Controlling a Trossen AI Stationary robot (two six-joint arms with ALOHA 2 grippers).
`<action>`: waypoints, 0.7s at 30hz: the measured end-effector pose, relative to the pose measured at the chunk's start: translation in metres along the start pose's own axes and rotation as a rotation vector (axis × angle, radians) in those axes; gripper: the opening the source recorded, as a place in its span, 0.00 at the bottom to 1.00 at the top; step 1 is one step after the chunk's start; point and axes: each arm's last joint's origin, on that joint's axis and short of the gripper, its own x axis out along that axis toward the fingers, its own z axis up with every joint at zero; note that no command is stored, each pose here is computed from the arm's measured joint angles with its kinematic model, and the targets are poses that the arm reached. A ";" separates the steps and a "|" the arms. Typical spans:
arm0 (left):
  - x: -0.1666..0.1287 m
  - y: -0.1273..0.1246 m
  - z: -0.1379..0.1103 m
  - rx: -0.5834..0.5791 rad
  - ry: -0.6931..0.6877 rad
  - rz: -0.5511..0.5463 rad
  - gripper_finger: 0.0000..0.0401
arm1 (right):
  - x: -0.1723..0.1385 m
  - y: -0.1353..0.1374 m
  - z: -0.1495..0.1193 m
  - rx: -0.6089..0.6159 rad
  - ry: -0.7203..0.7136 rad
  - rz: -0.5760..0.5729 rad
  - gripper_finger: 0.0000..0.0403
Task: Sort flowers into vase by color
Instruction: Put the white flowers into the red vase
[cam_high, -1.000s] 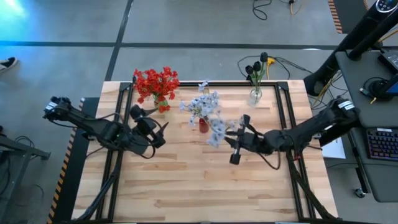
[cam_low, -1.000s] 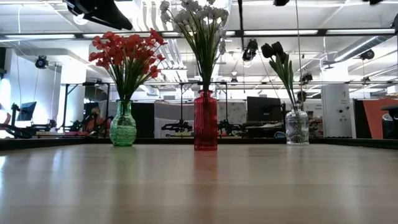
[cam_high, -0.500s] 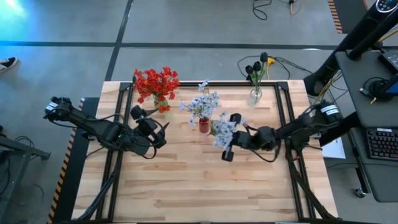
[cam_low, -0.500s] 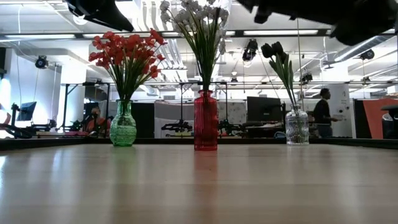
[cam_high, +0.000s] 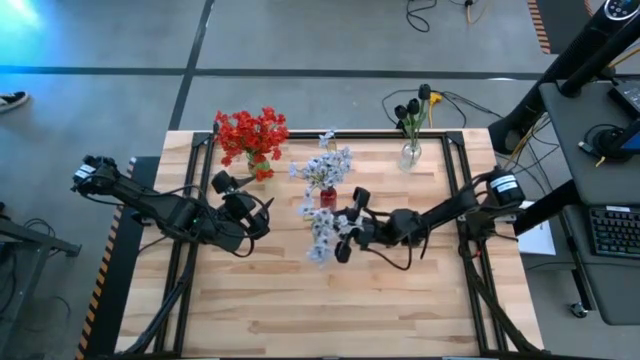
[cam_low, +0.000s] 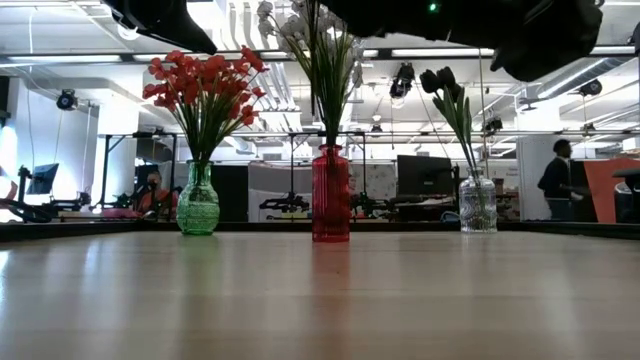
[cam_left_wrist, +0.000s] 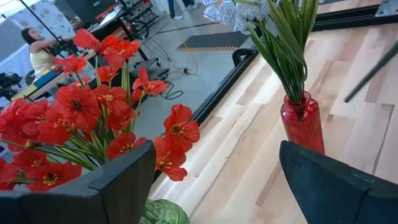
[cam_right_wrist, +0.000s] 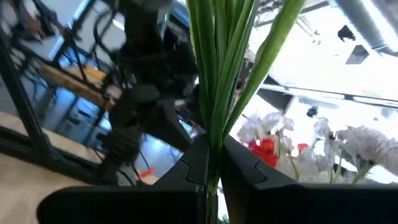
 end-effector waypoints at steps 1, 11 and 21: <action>0.000 0.000 0.000 0.000 0.000 0.000 0.80 | 0.001 0.001 -0.001 -0.021 0.011 -0.007 0.04; 0.000 0.000 0.000 0.001 0.000 0.002 0.80 | 0.007 -0.009 -0.013 -0.077 0.057 -0.047 0.04; 0.000 0.000 0.000 0.002 0.001 0.003 0.80 | 0.008 -0.014 -0.017 -0.108 0.116 -0.102 0.04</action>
